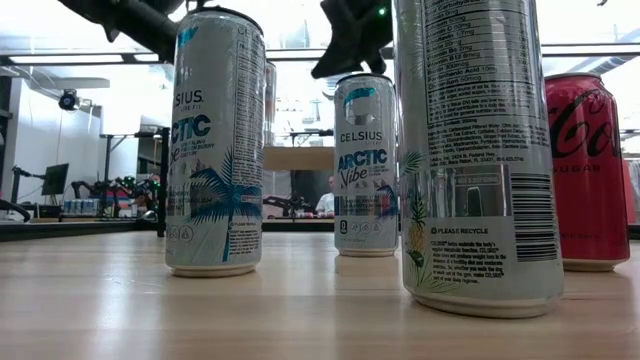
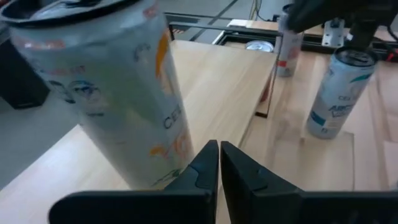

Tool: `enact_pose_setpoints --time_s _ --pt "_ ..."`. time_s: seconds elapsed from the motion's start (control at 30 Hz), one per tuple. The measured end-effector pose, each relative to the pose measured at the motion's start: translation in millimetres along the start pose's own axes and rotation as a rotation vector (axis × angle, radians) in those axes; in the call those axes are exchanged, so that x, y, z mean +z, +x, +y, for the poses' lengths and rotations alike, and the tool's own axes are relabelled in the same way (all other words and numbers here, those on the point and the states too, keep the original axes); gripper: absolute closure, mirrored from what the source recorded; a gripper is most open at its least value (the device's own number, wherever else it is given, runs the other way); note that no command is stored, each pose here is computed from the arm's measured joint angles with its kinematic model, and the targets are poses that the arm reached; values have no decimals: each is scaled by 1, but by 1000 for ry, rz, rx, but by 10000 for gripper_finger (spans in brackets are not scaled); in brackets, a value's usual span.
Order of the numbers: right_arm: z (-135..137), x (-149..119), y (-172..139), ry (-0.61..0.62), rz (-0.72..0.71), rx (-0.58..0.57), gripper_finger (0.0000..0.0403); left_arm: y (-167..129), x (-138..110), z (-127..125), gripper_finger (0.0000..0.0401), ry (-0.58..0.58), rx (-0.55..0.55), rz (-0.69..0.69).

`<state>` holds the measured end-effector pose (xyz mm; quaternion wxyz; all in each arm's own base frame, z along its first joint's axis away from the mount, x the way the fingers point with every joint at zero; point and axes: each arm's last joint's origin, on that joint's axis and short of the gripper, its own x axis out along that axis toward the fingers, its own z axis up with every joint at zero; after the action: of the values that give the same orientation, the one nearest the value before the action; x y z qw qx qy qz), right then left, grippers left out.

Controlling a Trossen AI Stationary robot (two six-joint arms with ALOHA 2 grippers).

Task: Place canned beverage on shelf
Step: Put the white soda can on the shelf

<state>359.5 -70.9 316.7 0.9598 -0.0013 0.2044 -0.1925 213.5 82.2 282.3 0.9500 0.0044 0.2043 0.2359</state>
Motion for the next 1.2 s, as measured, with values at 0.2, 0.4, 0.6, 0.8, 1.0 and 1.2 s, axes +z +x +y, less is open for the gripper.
enact_pose_setpoints --time_s 0.2,0.4,0.6,0.8,1.0,1.2 --pt "0 -6 7 28 35 2 394 0 2 -2 401 -28 -14 -16" --pt "5 -7 7 48 39 15 394 0 2 -3 401 -41 -18 -16" --pt "6 -8 9 86 45 14 394 0 1 -4 401 -40 -25 -8" --pt "8 -10 13 74 41 17 394 0 -2 -5 401 -26 -28 19" --pt "8 -15 29 27 29 10 394 -3 -2 -8 401 47 -152 12" --pt "7 -4 30 -3 -2 8 394 -4 -3 -4 401 116 -137 17"
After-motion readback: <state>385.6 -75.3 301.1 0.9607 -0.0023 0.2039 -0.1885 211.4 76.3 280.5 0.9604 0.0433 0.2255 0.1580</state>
